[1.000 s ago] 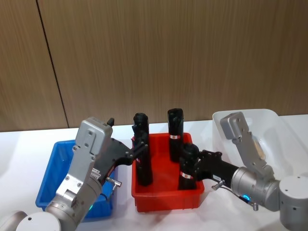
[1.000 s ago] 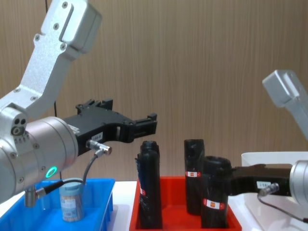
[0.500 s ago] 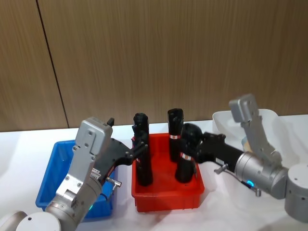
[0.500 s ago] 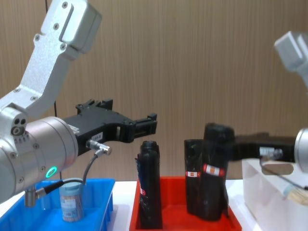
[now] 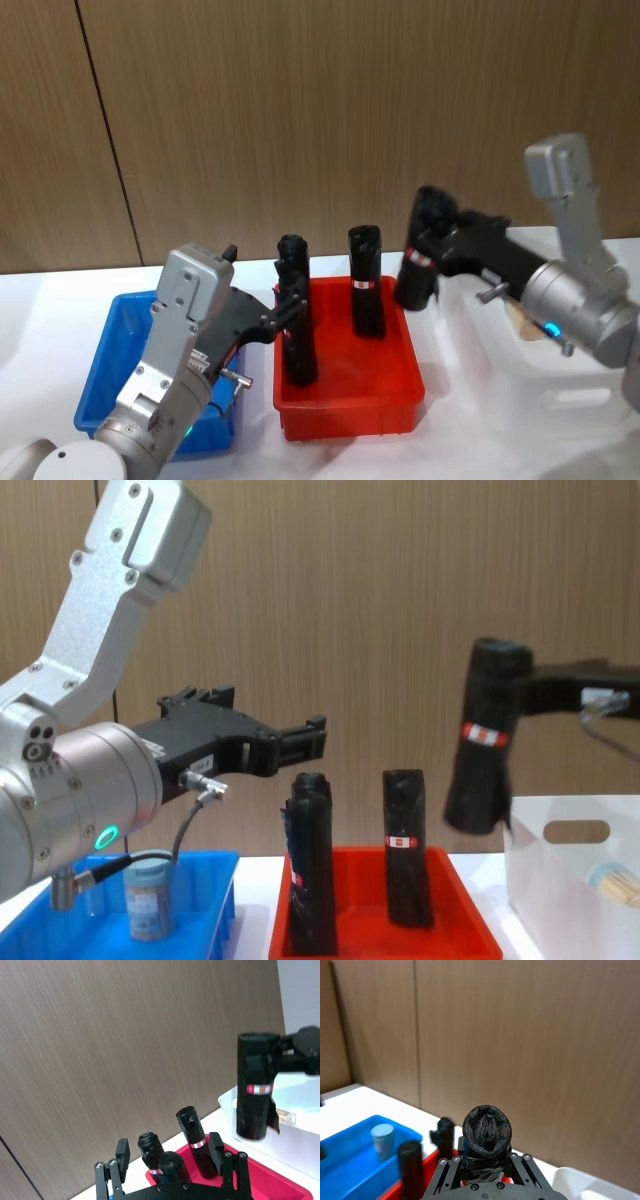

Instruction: Pick the cotton swabs from the blue box and place them into the white box.

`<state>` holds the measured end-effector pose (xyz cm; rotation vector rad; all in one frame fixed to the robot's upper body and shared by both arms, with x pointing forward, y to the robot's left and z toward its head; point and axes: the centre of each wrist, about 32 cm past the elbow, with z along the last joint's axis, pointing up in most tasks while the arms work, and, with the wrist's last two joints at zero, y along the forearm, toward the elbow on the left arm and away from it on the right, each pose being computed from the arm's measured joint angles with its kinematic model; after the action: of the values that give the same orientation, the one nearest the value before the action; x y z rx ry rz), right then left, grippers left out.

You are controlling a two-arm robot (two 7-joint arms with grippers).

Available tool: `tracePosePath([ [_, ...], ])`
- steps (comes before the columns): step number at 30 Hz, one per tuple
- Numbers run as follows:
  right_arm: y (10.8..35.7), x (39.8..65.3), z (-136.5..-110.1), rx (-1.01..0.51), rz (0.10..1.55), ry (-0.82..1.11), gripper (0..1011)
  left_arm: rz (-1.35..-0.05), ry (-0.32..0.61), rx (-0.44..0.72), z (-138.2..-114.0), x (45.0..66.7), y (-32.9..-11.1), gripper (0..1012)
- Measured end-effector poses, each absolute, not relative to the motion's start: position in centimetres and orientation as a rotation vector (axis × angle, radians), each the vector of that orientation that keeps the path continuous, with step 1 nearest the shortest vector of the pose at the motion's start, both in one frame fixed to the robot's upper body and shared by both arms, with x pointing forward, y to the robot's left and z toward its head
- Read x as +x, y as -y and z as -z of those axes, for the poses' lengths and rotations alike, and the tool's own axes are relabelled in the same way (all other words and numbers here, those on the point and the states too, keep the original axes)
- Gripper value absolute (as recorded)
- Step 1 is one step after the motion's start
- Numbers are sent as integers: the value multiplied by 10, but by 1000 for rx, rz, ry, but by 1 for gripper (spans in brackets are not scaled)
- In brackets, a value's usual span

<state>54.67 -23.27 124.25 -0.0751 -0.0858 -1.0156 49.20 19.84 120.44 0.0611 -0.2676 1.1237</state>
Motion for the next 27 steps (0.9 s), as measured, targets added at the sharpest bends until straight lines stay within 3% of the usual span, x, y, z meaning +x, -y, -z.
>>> tracePosePath([
  [12,264,558,-1258,-84,1159,163,358,-1124,268,61,-1204,492,-198,1004],
  [27,296,564,-1246,-146,1263,164,358,-1124,268,61,-1204,492,-198,1004],
])
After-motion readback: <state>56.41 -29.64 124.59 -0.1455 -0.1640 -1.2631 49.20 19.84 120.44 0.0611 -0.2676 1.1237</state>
